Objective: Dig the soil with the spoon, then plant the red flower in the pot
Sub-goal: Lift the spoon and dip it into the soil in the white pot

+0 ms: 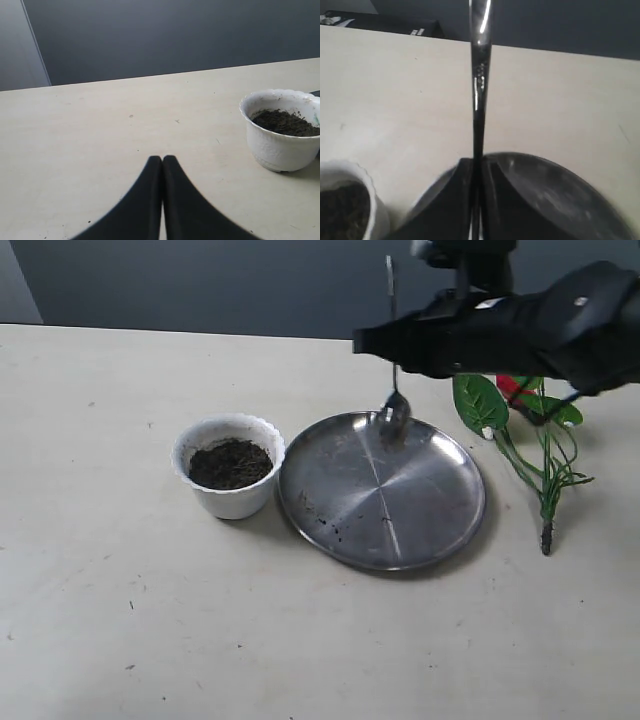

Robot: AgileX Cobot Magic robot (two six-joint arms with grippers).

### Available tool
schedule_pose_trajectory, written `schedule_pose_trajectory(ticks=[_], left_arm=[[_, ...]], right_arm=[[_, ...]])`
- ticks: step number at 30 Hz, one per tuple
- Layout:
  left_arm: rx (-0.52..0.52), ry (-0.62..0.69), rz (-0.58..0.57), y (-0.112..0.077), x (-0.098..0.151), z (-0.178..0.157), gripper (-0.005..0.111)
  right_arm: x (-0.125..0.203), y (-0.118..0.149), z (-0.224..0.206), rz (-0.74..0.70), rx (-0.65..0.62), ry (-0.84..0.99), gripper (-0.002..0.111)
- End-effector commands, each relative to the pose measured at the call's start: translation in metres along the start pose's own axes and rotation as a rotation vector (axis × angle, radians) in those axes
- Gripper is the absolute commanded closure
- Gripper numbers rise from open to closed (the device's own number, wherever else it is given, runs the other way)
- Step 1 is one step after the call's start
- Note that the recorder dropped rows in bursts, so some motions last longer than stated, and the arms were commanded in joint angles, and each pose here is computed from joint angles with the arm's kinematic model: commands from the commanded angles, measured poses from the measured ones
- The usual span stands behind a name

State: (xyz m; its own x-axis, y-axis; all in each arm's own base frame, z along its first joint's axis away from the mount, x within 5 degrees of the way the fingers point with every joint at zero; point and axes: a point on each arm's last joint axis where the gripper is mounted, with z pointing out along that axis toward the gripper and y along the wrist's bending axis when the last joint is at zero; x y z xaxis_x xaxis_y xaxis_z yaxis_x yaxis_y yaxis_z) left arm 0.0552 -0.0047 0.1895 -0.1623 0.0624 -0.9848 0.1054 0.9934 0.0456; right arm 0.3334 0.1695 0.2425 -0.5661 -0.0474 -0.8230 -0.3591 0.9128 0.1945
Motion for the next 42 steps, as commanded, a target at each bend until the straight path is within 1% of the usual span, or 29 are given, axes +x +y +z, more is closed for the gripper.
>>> schedule_pose_trajectory(ticks=[1,4,6,7,10,12,18,20,23,25,26,29,32,38,42], left_arm=[[0.006,-0.017,-0.003,0.0,-0.002,0.0,0.106],[0.006,-0.017,-0.003,0.0,-0.002,0.0,0.106],[0.006,-0.017,-0.003,0.0,-0.002,0.0,0.106],[0.006,-0.017,-0.003,0.0,-0.002,0.0,0.106],[0.006,-0.017,-0.003,0.0,-0.002,0.0,0.106],[0.006,-0.017,-0.003,0.0,-0.002,0.0,0.106],[0.006,-0.017,-0.003,0.0,-0.002,0.0,0.106],[0.006,-0.017,-0.003,0.0,-0.002,0.0,0.106],[0.006,-0.017,-0.003,0.0,-0.002,0.0,0.106],[0.006,-0.017,-0.003,0.0,-0.002,0.0,0.106],[0.006,-0.017,-0.003,0.0,-0.002,0.0,0.106],[0.006,-0.017,-0.003,0.0,-0.002,0.0,0.106],[0.006,-0.017,-0.003,0.0,-0.002,0.0,0.106],[0.006,-0.017,-0.003,0.0,-0.002,0.0,0.106],[0.006,-0.017,-0.003,0.0,-0.002,0.0,0.106]], right_arm=[[-0.011,0.049,0.042,-0.116,-0.089,-0.03,0.109],[-0.014,0.084,0.066,-0.208,-0.151,-0.053,0.109],[-0.015,0.101,0.08,-0.252,-0.179,-0.067,0.109],[-0.014,0.108,0.087,-0.264,-0.191,-0.07,0.109],[-0.007,0.119,0.104,-0.291,-0.206,-0.064,0.109],[-0.002,0.122,0.112,-0.293,-0.211,-0.05,0.109],[0.03,0.126,0.133,-0.283,-0.237,0.067,0.109],[0.032,0.129,0.132,-0.287,-0.247,0.074,0.109],[0.025,0.138,0.12,-0.295,-0.284,0.083,0.109],[0.013,0.142,0.106,-0.296,-0.305,0.064,0.109],[0.003,0.143,0.1,-0.301,-0.299,0.024,0.109],[-0.004,0.142,0.096,-0.34,-0.282,-0.02,0.109],[0.005,0.142,0.101,-0.346,-0.293,0.023,0.109],[0.033,0.139,0.12,-0.353,-0.305,0.133,0.109],[0.034,0.141,0.116,-0.358,-0.333,0.176,0.109]])
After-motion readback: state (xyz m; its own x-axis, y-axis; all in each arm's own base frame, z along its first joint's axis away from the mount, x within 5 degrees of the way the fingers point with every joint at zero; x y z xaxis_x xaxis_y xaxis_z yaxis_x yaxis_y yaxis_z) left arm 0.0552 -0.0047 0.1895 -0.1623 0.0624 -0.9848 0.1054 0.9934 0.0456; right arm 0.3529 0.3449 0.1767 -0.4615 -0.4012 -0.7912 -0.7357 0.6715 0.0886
